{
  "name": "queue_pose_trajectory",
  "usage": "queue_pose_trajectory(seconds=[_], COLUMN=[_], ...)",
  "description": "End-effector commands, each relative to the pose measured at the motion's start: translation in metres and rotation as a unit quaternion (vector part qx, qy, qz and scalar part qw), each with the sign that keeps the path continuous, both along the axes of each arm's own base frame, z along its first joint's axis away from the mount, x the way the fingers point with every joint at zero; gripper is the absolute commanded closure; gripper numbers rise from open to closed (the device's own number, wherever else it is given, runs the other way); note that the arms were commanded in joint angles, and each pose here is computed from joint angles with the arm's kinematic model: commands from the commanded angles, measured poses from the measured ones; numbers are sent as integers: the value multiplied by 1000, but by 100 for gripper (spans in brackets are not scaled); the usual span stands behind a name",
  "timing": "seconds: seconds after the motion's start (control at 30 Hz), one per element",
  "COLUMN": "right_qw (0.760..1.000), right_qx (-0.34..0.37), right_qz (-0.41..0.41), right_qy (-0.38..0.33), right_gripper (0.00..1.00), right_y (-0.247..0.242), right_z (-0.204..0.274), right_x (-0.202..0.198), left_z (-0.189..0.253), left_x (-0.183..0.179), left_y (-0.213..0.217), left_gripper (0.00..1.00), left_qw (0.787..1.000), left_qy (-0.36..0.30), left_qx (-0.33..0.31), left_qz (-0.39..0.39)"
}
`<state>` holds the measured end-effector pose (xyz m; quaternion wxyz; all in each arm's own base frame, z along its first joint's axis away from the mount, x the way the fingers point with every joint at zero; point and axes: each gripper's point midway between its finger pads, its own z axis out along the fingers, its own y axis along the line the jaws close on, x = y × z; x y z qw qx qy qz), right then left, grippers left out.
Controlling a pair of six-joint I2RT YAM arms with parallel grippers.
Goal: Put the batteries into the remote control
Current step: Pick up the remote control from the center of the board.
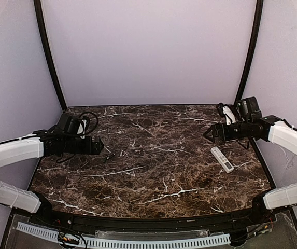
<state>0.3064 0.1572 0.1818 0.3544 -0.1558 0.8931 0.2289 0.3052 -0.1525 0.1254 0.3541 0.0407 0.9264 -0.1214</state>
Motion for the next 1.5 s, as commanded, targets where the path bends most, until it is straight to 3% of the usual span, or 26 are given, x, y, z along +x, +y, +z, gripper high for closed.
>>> queue_pose_trajectory(seconds=[0.0, 0.17, 0.53, 0.87, 1.07, 1.33, 1.47], right_qw=[996, 979, 965, 947, 939, 933, 933], right_qx=[-67, -139, -160, -184, -194, -209, -201], right_qz=[2, -56, -87, -117, -105, -91, -78], right_qy=[57, 135, 189, 238, 264, 278, 289], right_gripper=[1, 1, 2, 9, 24, 30, 43], right_y=[-10, -37, -51, -78, -80, -81, -76], right_z=[-32, -78, -110, -126, -137, -146, -154], right_x=[-5, -9, -9, -6, -9, -9, -8], left_z=[6, 13, 26, 36, 39, 45, 44], left_x=[-5, -7, -6, -7, -7, -9, -10], left_y=[-5, -18, -23, -30, -29, -28, -29], left_gripper=[0, 0, 0, 0, 0, 0, 0], left_qw=[1000, 999, 999, 997, 997, 997, 997], left_qy=[4, -4, -21, -32, -39, -45, -42], left_qx=[4, -11, -7, -25, -27, -24, -26], left_qz=[-17, -37, -46, -62, -59, -64, -66])
